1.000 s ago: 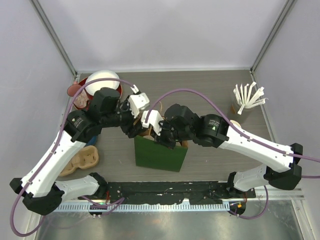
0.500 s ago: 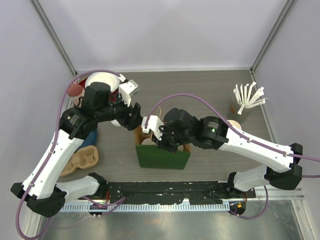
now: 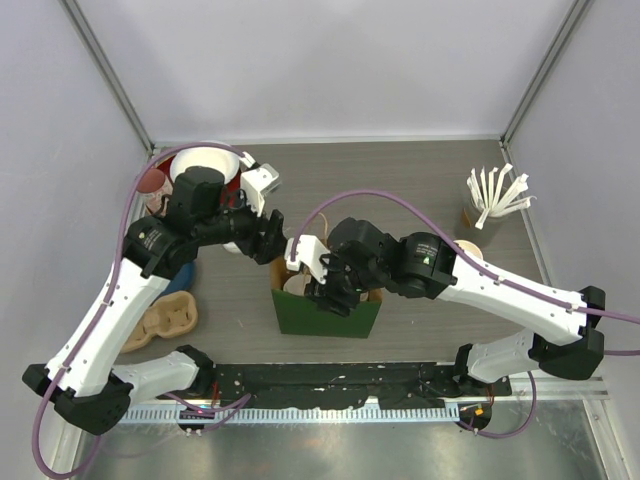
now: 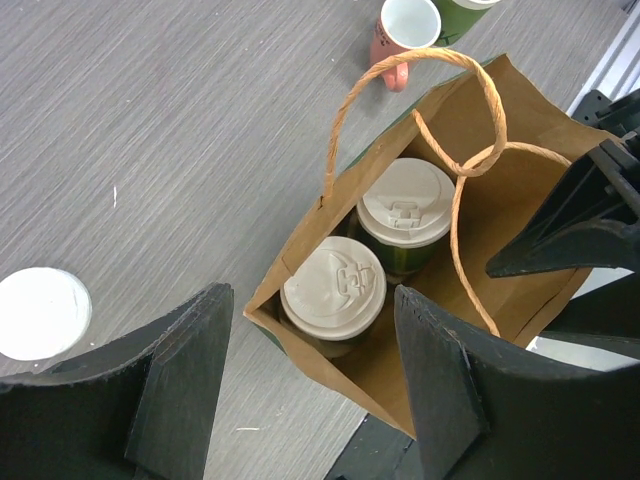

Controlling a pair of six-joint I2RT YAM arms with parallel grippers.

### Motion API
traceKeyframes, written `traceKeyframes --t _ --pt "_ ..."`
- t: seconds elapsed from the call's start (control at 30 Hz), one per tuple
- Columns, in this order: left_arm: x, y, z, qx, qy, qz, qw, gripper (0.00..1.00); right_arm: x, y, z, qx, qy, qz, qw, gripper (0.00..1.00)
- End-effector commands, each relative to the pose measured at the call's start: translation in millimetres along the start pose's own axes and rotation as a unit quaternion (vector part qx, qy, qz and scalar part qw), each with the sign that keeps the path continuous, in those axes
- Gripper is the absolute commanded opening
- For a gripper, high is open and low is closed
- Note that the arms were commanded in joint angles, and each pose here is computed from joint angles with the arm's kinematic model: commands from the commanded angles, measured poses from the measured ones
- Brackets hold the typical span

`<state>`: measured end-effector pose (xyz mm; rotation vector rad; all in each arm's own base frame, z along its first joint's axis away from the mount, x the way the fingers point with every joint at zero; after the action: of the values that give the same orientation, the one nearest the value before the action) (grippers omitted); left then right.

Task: Pack the takeout coffee

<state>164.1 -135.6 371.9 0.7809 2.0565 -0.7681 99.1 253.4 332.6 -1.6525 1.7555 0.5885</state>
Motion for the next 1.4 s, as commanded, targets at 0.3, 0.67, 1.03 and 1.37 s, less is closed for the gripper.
traceKeyframes --t 0.3,0.67,1.03,1.37 --pt "-12 4 2 0.000 -0.017 0.019 1.000 0.69 -20 12 -32 -0.016 -0.047 -0.014 0.999 0.85" --pt "-16 13 0 -0.019 -0.012 0.009 1.000 0.69 -57 22 -45 -0.049 -0.100 -0.038 0.993 0.88" --pt "-19 15 -8 -0.031 -0.012 0.014 0.999 0.69 -89 25 -78 -0.019 -0.175 -0.003 0.984 0.88" --pt "-24 31 -16 -0.068 -0.028 -0.025 0.997 0.71 -94 -87 -160 0.346 -0.280 0.370 0.815 0.69"
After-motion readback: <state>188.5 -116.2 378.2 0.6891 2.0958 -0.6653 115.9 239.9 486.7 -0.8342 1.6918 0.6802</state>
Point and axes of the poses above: each gripper's point midway between its finger pads, its own z axis out along the fingers, its own y axis along the line the jaws close on, x = y × z, the point moved 10 cm from there along -z, back along the fingers, and after that the axes turned 6 degrees about -z, right-handed, at the moved point
